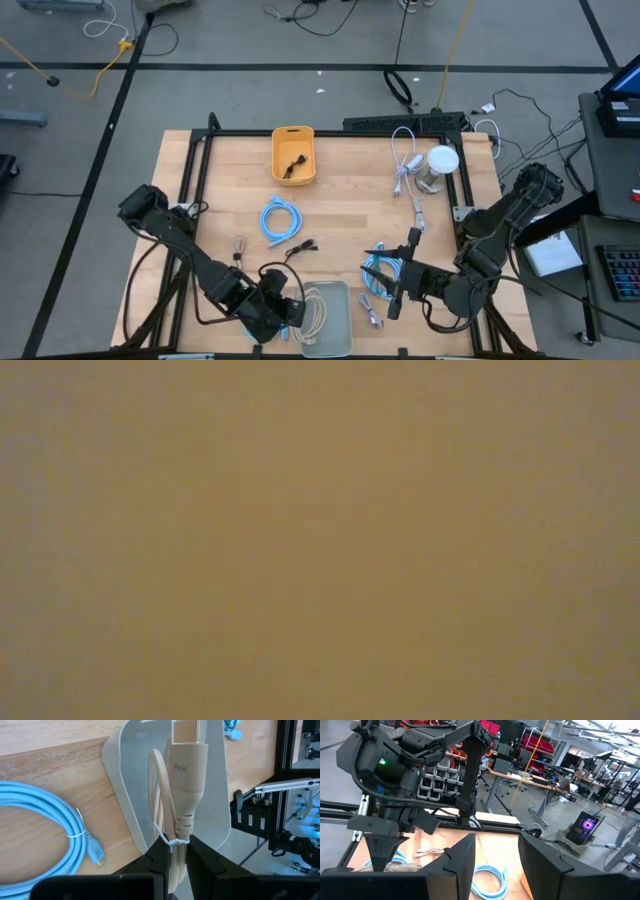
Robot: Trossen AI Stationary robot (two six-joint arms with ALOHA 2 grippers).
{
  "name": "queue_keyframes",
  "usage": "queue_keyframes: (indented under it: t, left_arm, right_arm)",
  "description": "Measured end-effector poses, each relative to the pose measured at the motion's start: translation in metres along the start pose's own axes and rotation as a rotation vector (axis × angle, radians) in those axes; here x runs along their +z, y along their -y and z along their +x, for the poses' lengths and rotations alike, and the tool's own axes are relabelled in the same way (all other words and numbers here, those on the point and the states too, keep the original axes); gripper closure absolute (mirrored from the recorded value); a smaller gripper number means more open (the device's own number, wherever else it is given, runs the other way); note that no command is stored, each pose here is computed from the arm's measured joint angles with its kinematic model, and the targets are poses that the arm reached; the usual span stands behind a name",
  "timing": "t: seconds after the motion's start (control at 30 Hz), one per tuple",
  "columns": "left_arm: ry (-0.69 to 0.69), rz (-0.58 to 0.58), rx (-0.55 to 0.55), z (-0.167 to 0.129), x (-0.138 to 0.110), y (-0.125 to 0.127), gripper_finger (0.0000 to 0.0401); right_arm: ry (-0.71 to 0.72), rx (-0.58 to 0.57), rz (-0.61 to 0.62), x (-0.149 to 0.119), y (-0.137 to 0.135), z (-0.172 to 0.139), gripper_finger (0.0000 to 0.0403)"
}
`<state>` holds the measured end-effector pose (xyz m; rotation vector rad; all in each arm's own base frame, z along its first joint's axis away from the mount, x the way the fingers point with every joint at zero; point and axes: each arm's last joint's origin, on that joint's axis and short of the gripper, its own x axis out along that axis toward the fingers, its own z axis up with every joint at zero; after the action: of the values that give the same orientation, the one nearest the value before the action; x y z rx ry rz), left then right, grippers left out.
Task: Pick & Place USB Port
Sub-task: Put the brown video cable into the gray bin
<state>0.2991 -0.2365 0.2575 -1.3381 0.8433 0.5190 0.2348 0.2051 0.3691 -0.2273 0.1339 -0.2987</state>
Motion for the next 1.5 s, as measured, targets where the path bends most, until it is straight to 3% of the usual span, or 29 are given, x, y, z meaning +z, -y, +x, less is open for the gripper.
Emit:
queue_keyframes:
  t: [0.27,0.63,0.83,1.5]
  left_arm:
    - [-0.011,0.022,0.010,0.002,0.006,0.002,0.0361]
    - [-0.085,0.080,0.053,0.038,0.011,0.001,0.0361]
    - [-0.070,0.113,0.079,0.039,0.013,-0.001,0.0361]
    - [-0.067,0.058,0.120,0.037,0.013,-0.005,0.0361]
  right_arm:
    - [0.013,0.003,-0.003,0.002,-0.001,-0.002,0.0261]
    - [0.031,-0.005,-0.001,0.005,-0.003,-0.007,0.0261]
    - [0.037,-0.022,-0.004,0.007,-0.003,-0.010,0.0261]
    - [0.044,-0.019,-0.011,0.008,-0.004,-0.011,0.0261]
